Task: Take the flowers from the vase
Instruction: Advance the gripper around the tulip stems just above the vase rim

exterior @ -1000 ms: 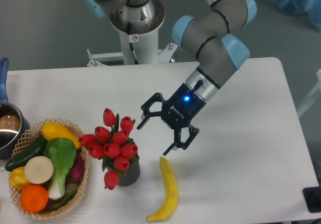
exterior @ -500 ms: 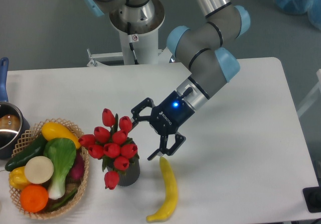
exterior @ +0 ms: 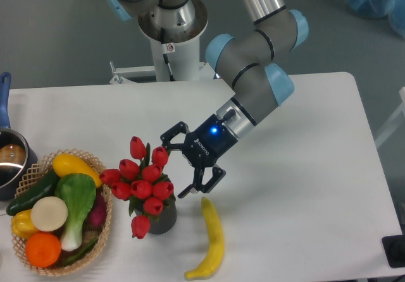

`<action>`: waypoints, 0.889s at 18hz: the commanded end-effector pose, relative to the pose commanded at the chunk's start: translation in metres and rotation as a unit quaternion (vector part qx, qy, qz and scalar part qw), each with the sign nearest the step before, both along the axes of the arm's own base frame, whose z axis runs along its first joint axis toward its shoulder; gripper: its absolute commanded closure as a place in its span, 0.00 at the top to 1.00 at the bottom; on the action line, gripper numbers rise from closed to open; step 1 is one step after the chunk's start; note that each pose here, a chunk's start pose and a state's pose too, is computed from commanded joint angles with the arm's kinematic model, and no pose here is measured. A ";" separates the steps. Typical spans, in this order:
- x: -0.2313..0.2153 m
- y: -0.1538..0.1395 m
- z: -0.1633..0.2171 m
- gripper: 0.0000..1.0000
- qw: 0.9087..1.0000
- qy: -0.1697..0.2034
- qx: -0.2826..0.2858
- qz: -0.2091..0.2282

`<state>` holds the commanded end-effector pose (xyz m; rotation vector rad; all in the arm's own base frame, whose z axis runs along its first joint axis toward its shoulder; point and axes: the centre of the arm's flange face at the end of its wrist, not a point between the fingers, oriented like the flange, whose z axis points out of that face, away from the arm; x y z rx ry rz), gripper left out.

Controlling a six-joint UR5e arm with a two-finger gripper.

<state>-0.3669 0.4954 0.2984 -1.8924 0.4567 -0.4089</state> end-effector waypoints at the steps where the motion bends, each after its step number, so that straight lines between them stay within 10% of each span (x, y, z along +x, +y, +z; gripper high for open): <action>1: -0.001 0.005 -0.004 1.00 1.000 -0.007 0.002 -0.002; 16: 0.009 0.045 -0.019 1.00 0.999 -0.020 0.003 -0.032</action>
